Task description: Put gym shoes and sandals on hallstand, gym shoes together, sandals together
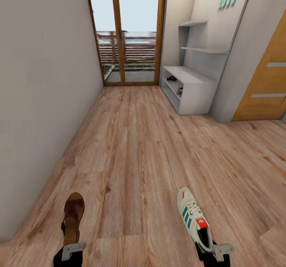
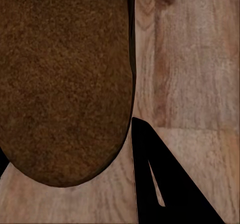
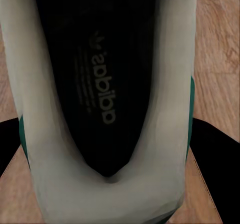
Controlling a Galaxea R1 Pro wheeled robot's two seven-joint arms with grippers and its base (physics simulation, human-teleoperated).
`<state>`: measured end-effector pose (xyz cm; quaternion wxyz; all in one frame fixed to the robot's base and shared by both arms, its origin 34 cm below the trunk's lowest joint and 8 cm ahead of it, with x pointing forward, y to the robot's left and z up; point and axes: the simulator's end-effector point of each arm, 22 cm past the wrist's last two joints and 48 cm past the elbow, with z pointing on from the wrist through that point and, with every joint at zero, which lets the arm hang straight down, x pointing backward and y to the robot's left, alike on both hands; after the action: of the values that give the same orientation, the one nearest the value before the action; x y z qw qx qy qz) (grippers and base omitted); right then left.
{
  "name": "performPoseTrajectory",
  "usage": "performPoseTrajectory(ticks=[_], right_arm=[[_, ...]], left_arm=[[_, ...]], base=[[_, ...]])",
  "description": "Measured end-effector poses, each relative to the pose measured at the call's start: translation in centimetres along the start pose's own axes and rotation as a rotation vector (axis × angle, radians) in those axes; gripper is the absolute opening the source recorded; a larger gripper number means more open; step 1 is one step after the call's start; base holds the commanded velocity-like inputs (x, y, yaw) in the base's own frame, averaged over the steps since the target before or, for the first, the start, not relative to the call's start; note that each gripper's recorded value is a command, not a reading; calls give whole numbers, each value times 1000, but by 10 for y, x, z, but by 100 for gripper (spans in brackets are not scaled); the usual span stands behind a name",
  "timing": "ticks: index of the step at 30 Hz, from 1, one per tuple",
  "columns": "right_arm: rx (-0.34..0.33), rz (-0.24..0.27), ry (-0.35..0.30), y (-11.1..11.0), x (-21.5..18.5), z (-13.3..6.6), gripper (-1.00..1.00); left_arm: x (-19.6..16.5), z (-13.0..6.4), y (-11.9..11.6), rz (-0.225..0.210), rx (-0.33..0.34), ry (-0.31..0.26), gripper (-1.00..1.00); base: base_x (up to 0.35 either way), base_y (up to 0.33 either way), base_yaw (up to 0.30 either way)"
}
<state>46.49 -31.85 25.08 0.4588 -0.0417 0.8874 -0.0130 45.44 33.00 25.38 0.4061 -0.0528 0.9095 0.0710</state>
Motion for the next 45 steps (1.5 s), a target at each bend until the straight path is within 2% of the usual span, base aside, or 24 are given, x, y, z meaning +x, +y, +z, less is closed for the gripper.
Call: performPoseTrajectory(ticks=[45], right_arm=[[0,0,0,0,0,0,-100]], left_arm=[[0,0,-1,-1,1,0,-100]], base=[[339,0,0]])
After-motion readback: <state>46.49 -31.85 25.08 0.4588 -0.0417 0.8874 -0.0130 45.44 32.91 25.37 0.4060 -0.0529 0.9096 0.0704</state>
